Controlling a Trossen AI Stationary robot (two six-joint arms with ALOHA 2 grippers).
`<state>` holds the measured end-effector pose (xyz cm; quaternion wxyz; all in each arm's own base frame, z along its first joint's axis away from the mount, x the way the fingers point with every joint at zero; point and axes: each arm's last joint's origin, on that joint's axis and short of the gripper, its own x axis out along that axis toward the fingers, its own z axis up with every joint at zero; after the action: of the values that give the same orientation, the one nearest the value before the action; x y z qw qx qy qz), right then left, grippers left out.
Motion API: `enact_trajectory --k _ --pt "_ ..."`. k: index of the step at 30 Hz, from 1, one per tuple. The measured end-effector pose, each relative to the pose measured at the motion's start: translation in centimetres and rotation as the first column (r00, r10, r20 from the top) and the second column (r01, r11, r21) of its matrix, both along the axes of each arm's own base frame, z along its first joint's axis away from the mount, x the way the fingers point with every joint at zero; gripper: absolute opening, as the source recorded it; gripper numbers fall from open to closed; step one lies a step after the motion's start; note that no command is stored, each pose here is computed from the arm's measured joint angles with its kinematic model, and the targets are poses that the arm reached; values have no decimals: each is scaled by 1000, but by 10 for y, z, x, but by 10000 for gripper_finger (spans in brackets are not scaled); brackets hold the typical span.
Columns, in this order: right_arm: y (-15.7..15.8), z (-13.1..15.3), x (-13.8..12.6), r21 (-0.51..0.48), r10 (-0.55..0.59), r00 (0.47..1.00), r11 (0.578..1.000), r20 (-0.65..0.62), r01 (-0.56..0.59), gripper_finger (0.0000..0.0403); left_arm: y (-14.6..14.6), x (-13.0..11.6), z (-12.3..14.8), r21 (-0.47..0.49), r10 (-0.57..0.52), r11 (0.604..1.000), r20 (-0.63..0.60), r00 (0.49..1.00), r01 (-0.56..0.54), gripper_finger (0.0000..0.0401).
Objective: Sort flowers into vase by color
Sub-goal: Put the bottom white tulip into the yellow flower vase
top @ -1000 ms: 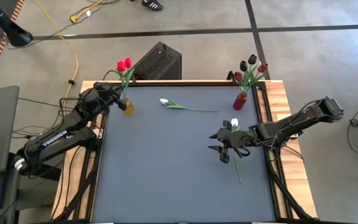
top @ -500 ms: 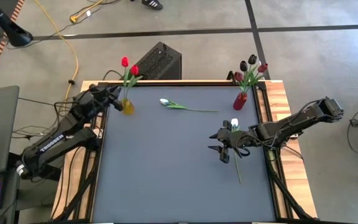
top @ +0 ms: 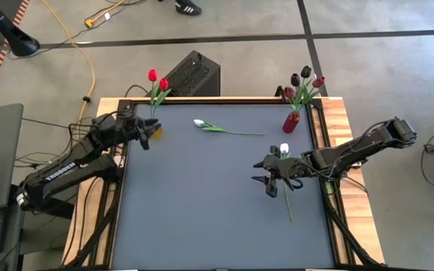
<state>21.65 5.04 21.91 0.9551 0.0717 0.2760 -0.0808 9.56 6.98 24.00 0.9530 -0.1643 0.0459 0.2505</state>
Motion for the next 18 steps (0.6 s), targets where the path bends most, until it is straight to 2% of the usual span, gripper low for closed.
enact_trajectory --k 4,8,13,18 --pt "0 1 1 31 -17 1000 999 18 16 238 -10 6 0 -34 -150 988 21 988 151 124" --pt "0 1 1 87 -49 998 995 25 47 238 -22 13 1 -28 -268 963 30 963 269 124" --pt "2 2 1 213 -66 998 975 15 61 238 -39 28 9 85 -398 916 64 915 392 124" --pt "6 10 0 332 -100 993 936 -60 114 238 -56 47 12 218 -506 847 49 861 485 124"
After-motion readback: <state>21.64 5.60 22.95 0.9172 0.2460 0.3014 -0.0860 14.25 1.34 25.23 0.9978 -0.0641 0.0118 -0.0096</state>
